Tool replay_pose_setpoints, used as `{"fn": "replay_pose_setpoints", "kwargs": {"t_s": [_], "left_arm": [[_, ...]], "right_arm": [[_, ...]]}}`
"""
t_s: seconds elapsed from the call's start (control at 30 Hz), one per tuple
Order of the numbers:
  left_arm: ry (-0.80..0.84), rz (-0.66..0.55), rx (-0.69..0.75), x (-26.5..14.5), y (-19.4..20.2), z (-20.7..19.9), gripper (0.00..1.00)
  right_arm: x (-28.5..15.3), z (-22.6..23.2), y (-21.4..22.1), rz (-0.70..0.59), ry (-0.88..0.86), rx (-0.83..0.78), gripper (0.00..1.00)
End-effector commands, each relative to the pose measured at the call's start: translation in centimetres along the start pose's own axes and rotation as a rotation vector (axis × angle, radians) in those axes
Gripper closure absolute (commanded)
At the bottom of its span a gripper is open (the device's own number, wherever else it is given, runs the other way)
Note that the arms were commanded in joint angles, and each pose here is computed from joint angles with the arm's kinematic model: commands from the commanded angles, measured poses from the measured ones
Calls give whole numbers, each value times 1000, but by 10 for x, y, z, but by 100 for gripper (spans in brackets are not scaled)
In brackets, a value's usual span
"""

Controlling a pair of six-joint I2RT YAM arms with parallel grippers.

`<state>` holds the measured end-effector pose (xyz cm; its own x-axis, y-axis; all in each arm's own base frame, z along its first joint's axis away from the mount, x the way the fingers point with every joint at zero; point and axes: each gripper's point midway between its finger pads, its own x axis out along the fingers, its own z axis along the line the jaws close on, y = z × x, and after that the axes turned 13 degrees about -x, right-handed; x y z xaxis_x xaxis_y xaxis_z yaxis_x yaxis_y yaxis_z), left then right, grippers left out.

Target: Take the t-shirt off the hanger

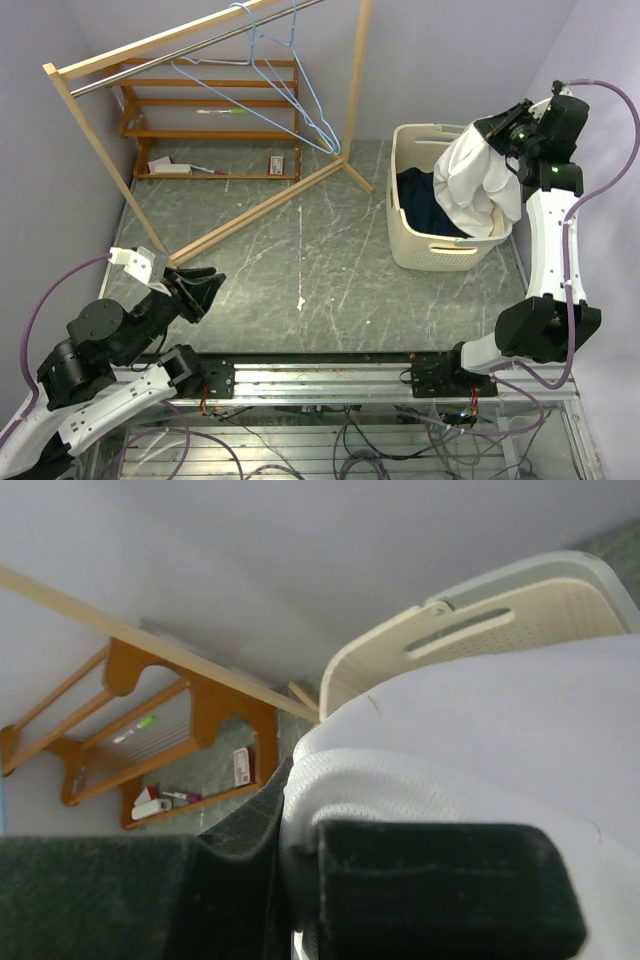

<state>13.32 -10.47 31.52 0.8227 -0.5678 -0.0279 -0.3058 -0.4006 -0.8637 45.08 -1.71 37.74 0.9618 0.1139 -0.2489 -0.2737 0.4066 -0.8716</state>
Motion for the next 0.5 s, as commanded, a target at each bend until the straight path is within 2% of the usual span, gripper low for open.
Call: {"fn": "replay_pose_setpoints", "kwargs": {"t_s": [0.0, 0.27, 0.37, 0.47], "left_arm": [[0, -34, -15, -1, -7, 0, 59], [-1, -33, -15, -1, -7, 0, 59], [-3, -35, -15, -1, -7, 0, 59], [0, -39, -17, -2, -7, 0, 59]], "right_arm": [[-35, 49, -59, -187, -120, -93, 100], [-77, 89, -131, -366, -175, -135, 100], [-81, 98, -145, -379, -192, -140, 100], [-71, 94, -133, -348, -200, -123, 100]]}}
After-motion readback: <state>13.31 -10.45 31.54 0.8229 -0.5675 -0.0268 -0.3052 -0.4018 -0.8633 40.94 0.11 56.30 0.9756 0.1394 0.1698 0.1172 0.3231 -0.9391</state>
